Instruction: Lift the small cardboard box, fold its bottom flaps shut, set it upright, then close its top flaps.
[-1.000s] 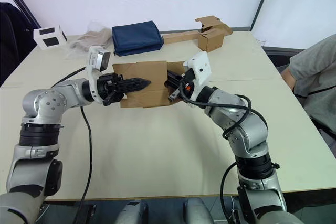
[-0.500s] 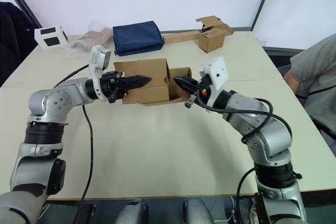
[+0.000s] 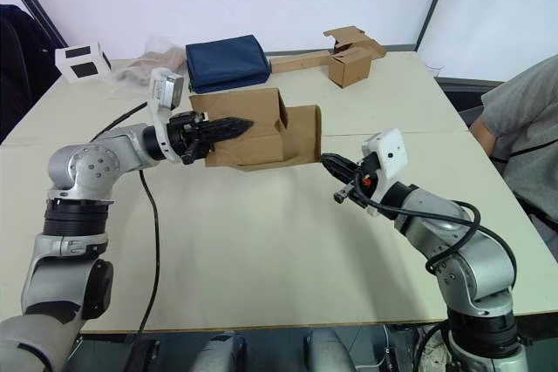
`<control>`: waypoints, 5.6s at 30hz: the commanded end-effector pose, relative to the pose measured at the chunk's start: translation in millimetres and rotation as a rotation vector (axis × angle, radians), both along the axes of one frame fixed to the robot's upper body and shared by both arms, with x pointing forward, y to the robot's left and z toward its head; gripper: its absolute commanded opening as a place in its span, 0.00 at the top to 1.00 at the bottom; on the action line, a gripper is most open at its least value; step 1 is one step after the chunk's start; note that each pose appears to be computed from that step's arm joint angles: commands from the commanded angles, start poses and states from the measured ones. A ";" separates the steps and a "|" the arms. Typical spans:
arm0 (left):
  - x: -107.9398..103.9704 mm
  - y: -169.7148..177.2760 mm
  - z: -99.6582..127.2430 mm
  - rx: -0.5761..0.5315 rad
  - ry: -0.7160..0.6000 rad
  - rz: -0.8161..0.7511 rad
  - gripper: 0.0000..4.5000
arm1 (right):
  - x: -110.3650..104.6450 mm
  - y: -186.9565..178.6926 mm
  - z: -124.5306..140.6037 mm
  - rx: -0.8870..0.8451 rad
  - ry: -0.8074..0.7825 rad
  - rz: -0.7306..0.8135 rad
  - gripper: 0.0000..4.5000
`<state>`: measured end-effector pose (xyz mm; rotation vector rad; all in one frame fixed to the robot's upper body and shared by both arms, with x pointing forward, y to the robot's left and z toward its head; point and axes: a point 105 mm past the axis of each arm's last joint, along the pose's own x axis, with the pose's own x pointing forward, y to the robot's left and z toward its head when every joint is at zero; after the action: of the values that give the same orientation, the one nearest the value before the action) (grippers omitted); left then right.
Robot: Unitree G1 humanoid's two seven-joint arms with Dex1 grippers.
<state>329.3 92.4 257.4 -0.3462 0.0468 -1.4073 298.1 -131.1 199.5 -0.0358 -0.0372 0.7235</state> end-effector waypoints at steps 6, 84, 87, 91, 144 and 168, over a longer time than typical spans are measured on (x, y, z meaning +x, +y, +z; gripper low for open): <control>-12.1 -3.3 22.5 -0.029 -0.063 -0.047 0.98 | 0.3 29.8 17.1 0.044 -0.074 0.095 1.00; -21.0 -4.6 43.1 -0.104 -0.089 -0.048 1.00 | -15.2 25.1 64.4 0.949 0.108 0.343 0.56; -20.8 -4.8 43.5 -0.106 -0.089 -0.049 1.00 | -15.8 25.5 64.1 0.943 0.105 0.342 0.56; -20.6 -5.2 43.5 -0.107 -0.090 -0.050 1.00 | -16.8 26.2 63.3 0.931 0.102 0.341 0.62; -28.5 -14.1 35.4 -0.082 -0.095 -0.083 1.00 | -16.5 51.5 70.3 0.742 0.052 0.291 0.81; -19.9 -10.4 33.8 -0.095 -0.097 -0.046 1.00 | -32.4 60.5 77.1 0.686 0.069 0.376 0.81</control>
<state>312.8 86.4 285.3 -0.3756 -0.0736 -1.4534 280.2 -82.6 263.6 0.7024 -0.1916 0.9664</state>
